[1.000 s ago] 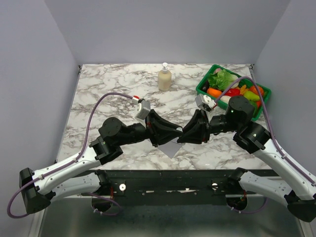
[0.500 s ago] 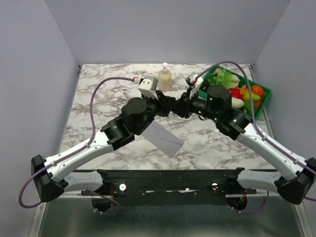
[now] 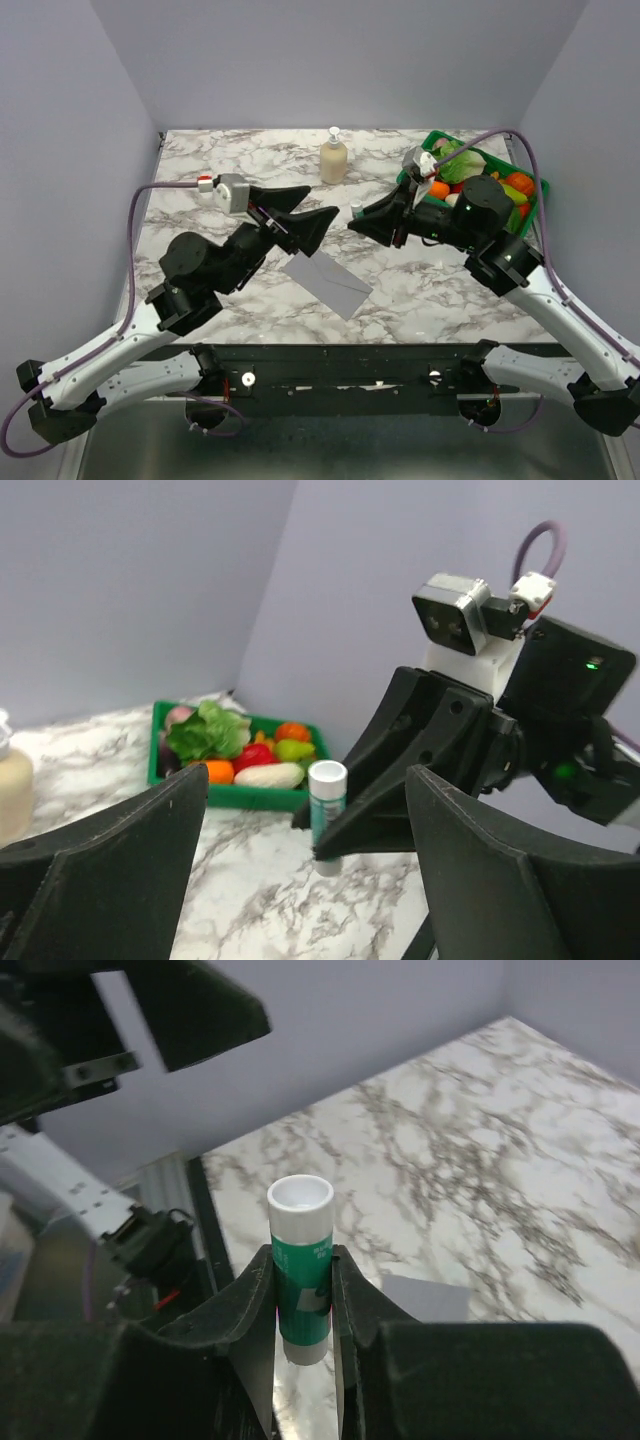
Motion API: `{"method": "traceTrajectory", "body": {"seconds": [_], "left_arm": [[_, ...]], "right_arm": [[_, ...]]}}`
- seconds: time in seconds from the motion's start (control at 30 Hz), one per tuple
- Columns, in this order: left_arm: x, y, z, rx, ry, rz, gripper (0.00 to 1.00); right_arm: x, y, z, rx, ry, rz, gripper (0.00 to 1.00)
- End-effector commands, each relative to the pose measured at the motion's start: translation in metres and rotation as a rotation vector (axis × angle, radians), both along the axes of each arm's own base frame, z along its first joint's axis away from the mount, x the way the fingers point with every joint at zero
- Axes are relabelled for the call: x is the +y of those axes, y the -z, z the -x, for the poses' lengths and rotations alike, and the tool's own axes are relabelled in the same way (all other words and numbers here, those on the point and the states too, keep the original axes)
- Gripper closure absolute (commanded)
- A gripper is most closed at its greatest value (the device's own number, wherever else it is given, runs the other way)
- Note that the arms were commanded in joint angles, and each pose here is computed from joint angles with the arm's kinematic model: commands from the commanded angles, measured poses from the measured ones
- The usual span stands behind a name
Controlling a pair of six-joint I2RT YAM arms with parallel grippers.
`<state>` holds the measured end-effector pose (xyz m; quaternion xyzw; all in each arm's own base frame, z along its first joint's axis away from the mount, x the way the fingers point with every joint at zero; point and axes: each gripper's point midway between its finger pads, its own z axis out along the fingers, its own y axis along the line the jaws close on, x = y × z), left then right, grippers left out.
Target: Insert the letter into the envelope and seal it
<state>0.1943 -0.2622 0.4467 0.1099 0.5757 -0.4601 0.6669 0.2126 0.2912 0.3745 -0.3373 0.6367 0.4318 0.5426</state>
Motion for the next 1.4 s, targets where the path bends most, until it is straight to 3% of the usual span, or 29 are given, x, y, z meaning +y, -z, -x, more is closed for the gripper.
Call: {"method": "traceTrajectory", "body": {"seconds": [0.0, 0.13, 0.37, 0.57, 0.8, 1.0, 1.23, 1.37], "left_arm": [[-0.007, -0.016, 0.045, -0.142, 0.229, 0.046, 0.22], [-0.017, -0.011, 0.064, -0.16, 0.356, 0.057, 0.26], [-0.037, -0.003, 0.078, -0.155, 0.5, 0.039, 0.29], [-0.045, 0.0, 0.077, -0.147, 0.522, 0.03, 0.3], [-0.052, 0.005, 0.077, -0.128, 0.552, 0.018, 0.4], [-0.055, 0.009, 0.077, -0.119, 0.566, 0.011, 0.43], [-0.054, 0.01, 0.075, -0.107, 0.554, 0.01, 1.0], [-0.051, 0.012, 0.064, -0.087, 0.493, -0.003, 1.0]], "right_arm": [[0.006, -0.007, 0.072, -0.008, -0.368, -0.031, 0.99], [0.001, -0.013, 0.097, -0.01, -0.476, -0.044, 0.99], [-0.004, -0.017, 0.104, -0.02, -0.496, -0.042, 0.99], [-0.005, -0.015, 0.105, -0.018, -0.496, -0.035, 0.99], [-0.005, -0.014, 0.104, -0.018, -0.49, -0.033, 0.99], [-0.005, -0.015, 0.104, -0.023, -0.484, -0.034, 0.99], [-0.005, -0.01, 0.101, -0.014, -0.467, -0.025, 0.99], [-0.005, -0.005, 0.078, -0.014, -0.338, -0.005, 0.99]]}}
